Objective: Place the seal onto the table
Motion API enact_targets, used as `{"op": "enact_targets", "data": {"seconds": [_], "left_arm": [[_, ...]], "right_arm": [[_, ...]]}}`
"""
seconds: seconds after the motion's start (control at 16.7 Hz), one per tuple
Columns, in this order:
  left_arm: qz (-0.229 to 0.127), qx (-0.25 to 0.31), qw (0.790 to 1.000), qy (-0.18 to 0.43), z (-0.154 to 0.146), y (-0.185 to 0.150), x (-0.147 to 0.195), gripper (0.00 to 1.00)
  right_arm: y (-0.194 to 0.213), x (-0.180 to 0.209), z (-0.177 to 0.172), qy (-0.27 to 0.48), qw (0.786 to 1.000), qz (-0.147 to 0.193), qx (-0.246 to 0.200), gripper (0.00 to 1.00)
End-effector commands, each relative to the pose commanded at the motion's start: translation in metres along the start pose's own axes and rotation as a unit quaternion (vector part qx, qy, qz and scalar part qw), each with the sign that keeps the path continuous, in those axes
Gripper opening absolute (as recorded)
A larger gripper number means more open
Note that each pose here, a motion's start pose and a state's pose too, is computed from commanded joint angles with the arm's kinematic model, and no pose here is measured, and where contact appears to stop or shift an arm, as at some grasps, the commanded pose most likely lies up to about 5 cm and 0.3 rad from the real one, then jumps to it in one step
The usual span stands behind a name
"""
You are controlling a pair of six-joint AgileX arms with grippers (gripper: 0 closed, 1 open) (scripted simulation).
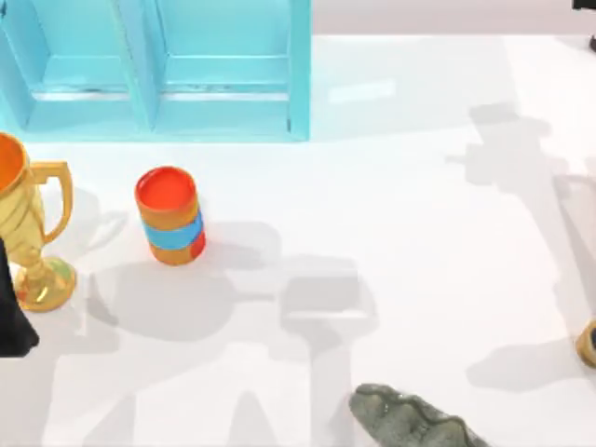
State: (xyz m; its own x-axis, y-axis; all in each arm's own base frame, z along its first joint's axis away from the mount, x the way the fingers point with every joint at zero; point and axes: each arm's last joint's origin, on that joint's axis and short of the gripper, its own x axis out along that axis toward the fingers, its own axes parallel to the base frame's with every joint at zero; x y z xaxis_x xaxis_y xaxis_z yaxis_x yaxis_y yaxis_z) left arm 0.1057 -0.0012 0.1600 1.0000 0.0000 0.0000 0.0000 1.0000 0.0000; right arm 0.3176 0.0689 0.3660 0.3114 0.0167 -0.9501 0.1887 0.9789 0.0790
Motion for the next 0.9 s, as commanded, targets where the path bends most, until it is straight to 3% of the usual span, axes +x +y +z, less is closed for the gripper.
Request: {"op": "enact_targets", "data": {"seconds": [0.24,0.54,0.66,0.9], "left_arm": [[0.000,0.000,1.000,0.000,0.000,0.000,0.000,1.00],[0.000,0.000,1.000,0.000,0.000,0.000,0.000,1.00],[0.000,0.000,1.000,0.000,0.000,0.000,0.000,1.00],[0.000,0.000,1.000,0.000,0.000,0.000,0.000,1.00]], "right_arm": [[0.065,0.073,0.025,0.054,0.998,-0.001,-0.021,0.00],[0.124,0.180,0.016,0.134,0.988,-0.021,-0.075,0.00],[0.133,0.202,0.009,0.151,0.984,-0.025,-0.091,0.00],[0.135,0.206,0.008,0.155,0.983,-0.025,-0.094,0.00]]}}
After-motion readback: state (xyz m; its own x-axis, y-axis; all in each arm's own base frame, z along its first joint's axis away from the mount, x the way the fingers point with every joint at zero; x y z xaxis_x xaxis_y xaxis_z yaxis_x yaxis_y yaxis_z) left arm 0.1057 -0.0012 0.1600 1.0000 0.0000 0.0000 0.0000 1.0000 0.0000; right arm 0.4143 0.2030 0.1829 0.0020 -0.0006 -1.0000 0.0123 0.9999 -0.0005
